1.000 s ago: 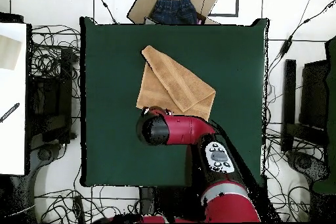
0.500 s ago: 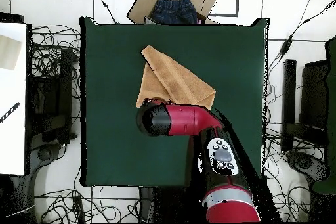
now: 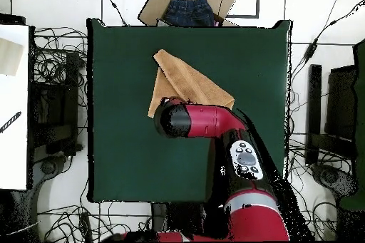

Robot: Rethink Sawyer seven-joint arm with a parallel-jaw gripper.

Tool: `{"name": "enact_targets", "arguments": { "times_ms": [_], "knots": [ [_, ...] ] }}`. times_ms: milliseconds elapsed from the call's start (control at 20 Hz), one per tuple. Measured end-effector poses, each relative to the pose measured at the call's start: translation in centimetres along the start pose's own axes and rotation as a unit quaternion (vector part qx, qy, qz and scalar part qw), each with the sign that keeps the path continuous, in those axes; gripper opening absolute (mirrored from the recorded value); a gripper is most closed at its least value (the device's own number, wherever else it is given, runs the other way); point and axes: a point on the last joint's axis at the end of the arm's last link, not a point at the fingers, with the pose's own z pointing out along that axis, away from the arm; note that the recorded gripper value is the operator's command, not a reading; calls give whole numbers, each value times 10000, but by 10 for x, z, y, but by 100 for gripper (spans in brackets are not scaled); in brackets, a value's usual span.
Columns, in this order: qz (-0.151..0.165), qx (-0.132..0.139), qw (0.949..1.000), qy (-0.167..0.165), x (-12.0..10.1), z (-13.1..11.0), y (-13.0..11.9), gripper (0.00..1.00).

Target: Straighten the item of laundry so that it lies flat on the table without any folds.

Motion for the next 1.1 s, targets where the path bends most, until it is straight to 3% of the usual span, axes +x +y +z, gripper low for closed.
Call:
{"name": "enact_targets", "arguments": {
  "times_ms": [1100],
  "knots": [
    [-80,-66,9998,167,14,43,11,100]
  ]
}}
